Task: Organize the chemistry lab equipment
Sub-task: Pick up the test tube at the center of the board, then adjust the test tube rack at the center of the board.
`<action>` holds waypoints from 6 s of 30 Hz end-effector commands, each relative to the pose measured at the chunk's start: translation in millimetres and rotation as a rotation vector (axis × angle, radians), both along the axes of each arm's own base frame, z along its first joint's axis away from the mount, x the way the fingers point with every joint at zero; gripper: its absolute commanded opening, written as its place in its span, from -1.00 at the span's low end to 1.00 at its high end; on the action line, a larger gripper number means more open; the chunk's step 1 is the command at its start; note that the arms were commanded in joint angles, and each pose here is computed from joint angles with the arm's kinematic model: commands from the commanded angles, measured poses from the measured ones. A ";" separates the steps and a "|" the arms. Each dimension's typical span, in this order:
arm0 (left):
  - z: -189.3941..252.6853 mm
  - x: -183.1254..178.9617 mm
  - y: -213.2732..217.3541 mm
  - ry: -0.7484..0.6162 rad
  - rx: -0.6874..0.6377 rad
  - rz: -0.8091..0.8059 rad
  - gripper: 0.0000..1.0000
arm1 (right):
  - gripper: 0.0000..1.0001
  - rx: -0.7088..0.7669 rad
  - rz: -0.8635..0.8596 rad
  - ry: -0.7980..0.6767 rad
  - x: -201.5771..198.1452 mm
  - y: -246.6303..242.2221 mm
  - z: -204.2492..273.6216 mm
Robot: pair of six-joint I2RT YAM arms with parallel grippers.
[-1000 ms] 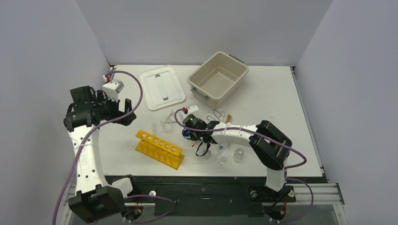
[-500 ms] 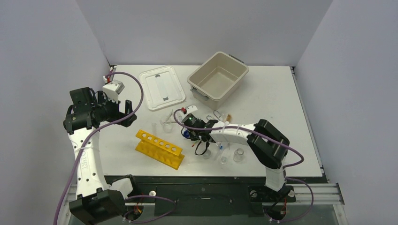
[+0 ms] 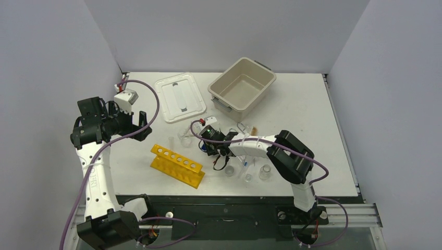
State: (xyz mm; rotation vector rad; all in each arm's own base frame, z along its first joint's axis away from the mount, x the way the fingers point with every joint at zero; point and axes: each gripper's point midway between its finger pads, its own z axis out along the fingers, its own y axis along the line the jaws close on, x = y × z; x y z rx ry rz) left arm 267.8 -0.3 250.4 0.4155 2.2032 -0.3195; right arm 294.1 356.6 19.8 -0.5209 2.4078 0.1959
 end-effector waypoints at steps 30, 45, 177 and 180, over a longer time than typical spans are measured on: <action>37.4 -2.7 -34.8 -0.082 -0.163 -0.113 0.93 | -1.00 0.261 -0.039 -0.206 2.8 -31.1 150.4; 103.6 -30.9 -116.4 -0.218 -0.513 -0.433 0.93 | -1.00 0.987 0.171 -0.624 -72.9 66.9 369.3; 83.5 -48.9 -110.6 -0.238 -0.332 -0.558 -0.98 | -0.19 0.597 0.094 -0.313 -39.8 -10.1 226.1; 74.1 -61.6 -116.6 -0.243 -0.299 -0.621 -0.98 | 0.05 0.732 0.161 -0.366 -49.7 -1.3 292.2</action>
